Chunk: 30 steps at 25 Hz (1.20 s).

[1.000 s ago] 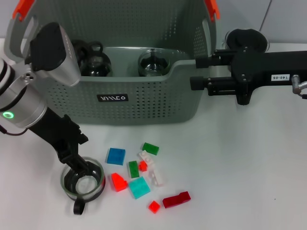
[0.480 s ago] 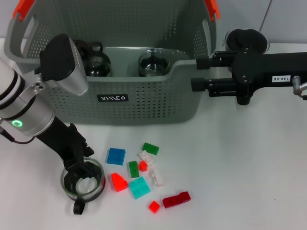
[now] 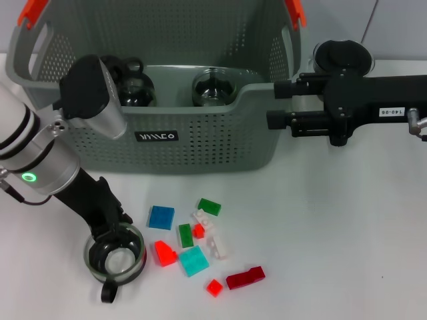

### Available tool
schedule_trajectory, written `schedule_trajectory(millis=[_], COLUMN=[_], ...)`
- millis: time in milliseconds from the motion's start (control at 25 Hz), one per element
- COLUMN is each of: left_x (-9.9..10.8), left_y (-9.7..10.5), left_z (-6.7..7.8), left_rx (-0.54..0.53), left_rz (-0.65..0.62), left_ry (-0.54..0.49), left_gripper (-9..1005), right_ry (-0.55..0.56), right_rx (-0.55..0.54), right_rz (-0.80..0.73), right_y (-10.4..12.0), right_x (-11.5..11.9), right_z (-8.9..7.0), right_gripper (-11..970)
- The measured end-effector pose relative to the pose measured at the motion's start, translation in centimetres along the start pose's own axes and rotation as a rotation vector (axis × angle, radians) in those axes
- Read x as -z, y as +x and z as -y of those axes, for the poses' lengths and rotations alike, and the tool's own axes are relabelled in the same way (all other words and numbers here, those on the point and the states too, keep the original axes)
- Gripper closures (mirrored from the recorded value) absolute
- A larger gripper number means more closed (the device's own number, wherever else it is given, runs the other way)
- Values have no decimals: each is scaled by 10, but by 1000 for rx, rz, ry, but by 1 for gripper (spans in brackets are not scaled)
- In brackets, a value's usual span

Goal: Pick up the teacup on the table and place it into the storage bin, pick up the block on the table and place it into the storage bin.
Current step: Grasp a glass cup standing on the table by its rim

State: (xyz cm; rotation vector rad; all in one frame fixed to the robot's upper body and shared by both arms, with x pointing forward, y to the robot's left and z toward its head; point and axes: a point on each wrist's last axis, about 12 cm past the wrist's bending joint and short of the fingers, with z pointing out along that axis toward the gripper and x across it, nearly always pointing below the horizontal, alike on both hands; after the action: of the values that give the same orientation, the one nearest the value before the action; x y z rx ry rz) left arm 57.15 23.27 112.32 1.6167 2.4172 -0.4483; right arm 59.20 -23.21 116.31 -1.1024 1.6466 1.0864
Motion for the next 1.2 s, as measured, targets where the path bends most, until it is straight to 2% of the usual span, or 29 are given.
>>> schedule_trajectory(millis=[80, 280, 400, 640, 840, 1200], left_x=[-2, -3, -3, -5, -5, 2], left_y=[0, -1, -3, -5, -5, -9], left_z=[0, 0, 0, 1, 1, 3], left_rx=[-1, -7, -11, -21, -19, -30], left_rz=[-6, -16, -15, -37, -46, -47], left_ry=[4, 2, -1, -7, 1, 36], left_gripper=[543, 717, 766, 770, 928, 933], right_ry=[1, 3, 4, 6, 9, 11], right_rx=[0, -1, -2, 0, 0, 2], right_rz=[0, -1, -1, 0, 5, 5], right_y=[0, 1, 2, 1, 1, 2], right_x=[0, 1, 1, 2, 3, 4], right_z=[0, 0, 0, 0, 0, 1], right_gripper=[261, 261, 261, 261, 260, 261])
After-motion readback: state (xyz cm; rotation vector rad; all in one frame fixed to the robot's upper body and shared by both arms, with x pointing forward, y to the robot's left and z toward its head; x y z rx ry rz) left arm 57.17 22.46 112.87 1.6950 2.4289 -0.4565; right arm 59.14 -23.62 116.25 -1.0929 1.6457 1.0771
